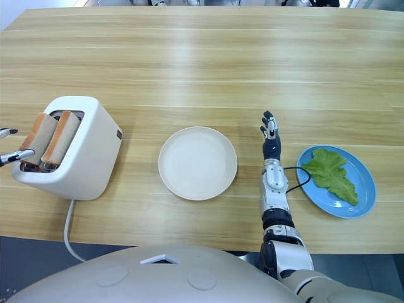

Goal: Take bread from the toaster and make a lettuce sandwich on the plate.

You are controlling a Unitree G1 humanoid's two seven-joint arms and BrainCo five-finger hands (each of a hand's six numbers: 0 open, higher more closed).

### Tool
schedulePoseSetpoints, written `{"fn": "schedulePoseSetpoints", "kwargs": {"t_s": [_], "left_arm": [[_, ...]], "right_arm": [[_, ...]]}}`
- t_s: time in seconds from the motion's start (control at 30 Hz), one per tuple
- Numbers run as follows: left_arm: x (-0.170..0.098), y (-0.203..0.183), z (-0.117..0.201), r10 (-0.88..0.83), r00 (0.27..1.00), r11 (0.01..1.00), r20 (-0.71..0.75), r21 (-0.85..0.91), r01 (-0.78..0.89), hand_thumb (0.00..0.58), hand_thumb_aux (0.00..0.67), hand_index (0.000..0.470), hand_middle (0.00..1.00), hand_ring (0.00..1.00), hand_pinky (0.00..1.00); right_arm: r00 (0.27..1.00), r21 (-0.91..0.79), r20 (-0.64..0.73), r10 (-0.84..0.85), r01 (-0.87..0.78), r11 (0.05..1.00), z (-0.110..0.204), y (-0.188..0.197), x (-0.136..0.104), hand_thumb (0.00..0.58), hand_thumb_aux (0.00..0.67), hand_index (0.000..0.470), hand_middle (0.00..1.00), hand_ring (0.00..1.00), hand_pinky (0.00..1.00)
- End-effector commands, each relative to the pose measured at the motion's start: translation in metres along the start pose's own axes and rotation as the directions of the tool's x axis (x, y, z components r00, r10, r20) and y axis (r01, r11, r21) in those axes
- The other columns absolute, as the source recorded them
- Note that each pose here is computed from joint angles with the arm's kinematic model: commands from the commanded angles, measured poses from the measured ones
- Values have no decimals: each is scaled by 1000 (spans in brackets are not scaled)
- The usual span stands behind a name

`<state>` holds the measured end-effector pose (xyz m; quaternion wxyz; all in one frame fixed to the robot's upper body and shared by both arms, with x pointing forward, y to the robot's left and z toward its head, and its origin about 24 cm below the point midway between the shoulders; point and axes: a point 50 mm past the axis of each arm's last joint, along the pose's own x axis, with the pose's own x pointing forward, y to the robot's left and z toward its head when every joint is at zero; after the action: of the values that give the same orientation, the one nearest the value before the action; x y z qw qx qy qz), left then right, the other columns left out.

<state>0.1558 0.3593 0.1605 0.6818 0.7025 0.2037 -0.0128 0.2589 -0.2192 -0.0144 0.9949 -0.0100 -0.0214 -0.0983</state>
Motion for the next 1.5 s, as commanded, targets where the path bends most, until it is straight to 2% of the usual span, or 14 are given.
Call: {"fn": "schedulePoseSetpoints", "kwargs": {"t_s": [0.03, 0.1, 0.13, 0.17, 0.23, 0.27, 0.3, 0.5, 0.63, 0.7, 0.77, 0.8, 1.23, 1.5], "left_arm": [[4, -6, 20, -14, 999, 997, 52, 74, 10, 0, 0, 0, 0, 0, 0], [5, -3, 29, 8, 997, 994, 78, 104, -16, 136, 84, 58, 0, 0, 0], [6, -2, 33, 16, 996, 992, 90, 123, -27, 136, 84, 58, 0, 0, 0], [5, -2, 35, 21, 995, 990, 99, 136, -35, 436, 336, 231, 0, 0, 0], [5, -2, 36, 24, 994, 987, 106, 155, -40, 540, 494, 339, 0, 0, 0], [5, -2, 36, 25, 994, 986, 107, 159, -41, 540, 494, 339, 0, 0, 0], [5, -2, 37, 27, 994, 986, 109, 163, -44, 580, 670, 460, 0, 0, 0], [4, 10, 38, 109, 987, 979, 122, 158, -127, 580, 670, 460, 0, 0, 0], [4, 15, 36, 136, 984, 974, 117, 164, -154, 580, 670, 460, 133, 133, 133], [4, 17, 37, 151, 981, 973, 125, 155, -170, 580, 670, 460, 325, 325, 325], [4, 21, 39, 178, 974, 972, 139, 130, -196, 580, 670, 460, 325, 325, 325], [3, 25, 41, 204, 967, 970, 151, 102, -221, 580, 670, 460, 1000, 1000, 1000], [-7, 78, 48, 499, 823, 754, 272, -605, -258, 580, 670, 460, 1000, 1000, 1000], [-31, 141, 58, 795, 553, 431, 248, -873, -228, 580, 670, 460, 1000, 1000, 1000]], "right_arm": [[1000, 5, -23, -14, 14, 1000, -3, -3, -3, 0, 0, 0, 0, 0, 0], [1000, 5, -27, -15, 16, 1000, -4, -4, -4, 0, 0, 0, 0, 0, 0], [999, 4, -29, -17, 17, 1000, -4, -4, -4, 0, 0, 0, 0, 0, 0], [999, 4, -30, -18, 19, 1000, -5, -5, -5, 0, 0, 0, 0, 0, 0], [999, 4, -32, -20, 20, 1000, -5, -5, -5, 0, 0, 0, 0, 0, 0], [999, 4, -34, -21, 21, 1000, -5, -6, -5, 0, 0, 0, 0, 0, 0], [999, 4, -36, -22, 23, 1000, -6, -6, -6, 0, 0, 0, 0, 0, 0], [999, 3, -46, -22, 22, 1000, -7, -6, -7, 0, 0, 0, 0, 0, 0], [999, 3, -48, -25, 25, 1000, -8, -6, -8, 0, 0, 0, 0, 0, 0], [998, 3, -51, -25, 26, 1000, -8, -6, -9, 0, 0, 0, 0, 0, 0], [998, 3, -53, -25, 25, 1000, -9, -6, -9, 0, 0, 0, 0, 0, 0], [998, 3, -54, -24, 24, 1000, -9, -6, -9, 0, 0, 0, 0, 0, 0], [997, 4, -75, -22, 23, 1000, -13, -4, -14, 0, 0, 0, 0, 0, 0], [996, 6, -84, -24, 25, 1000, -15, -2, -17, 0, 0, 0, 0, 0, 0]]}}
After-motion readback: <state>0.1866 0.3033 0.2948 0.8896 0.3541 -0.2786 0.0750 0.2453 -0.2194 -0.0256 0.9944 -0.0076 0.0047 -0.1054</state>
